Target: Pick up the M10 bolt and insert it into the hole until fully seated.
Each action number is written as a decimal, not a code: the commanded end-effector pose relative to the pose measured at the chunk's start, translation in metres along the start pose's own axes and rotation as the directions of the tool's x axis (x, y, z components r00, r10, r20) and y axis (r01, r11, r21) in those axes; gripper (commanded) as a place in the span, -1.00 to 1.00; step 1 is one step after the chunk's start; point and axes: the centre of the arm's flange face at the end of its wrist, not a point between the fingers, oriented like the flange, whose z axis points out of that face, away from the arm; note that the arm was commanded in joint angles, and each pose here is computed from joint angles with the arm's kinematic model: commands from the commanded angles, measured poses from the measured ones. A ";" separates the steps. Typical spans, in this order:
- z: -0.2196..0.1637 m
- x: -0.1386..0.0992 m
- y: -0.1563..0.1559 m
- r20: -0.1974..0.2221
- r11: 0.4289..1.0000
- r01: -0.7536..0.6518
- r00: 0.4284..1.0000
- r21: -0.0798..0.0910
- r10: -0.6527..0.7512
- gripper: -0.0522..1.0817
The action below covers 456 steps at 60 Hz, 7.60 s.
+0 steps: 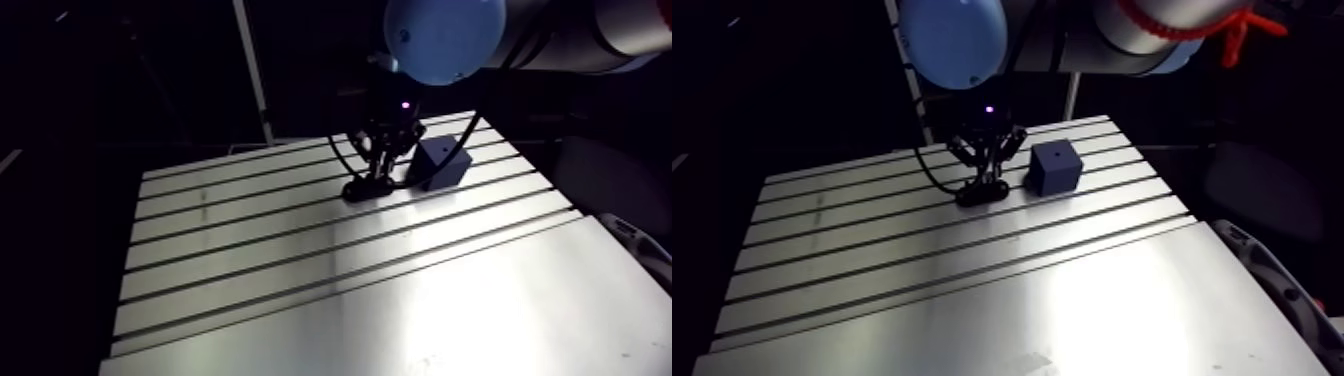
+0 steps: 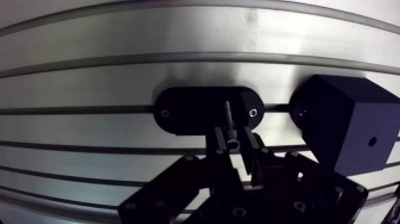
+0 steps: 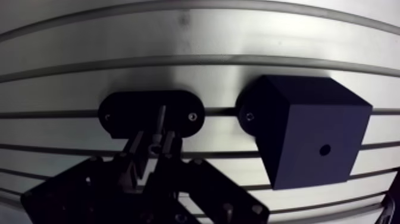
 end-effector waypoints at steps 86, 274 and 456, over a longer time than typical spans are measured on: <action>-0.148 0.052 0.032 0.242 1.000 0.018 0.970 -0.022 -0.013 0.99; -0.069 0.078 0.136 0.406 0.998 -0.049 0.913 0.037 0.030 0.99; -0.053 0.071 0.144 0.422 0.997 -0.064 0.906 0.042 0.040 0.99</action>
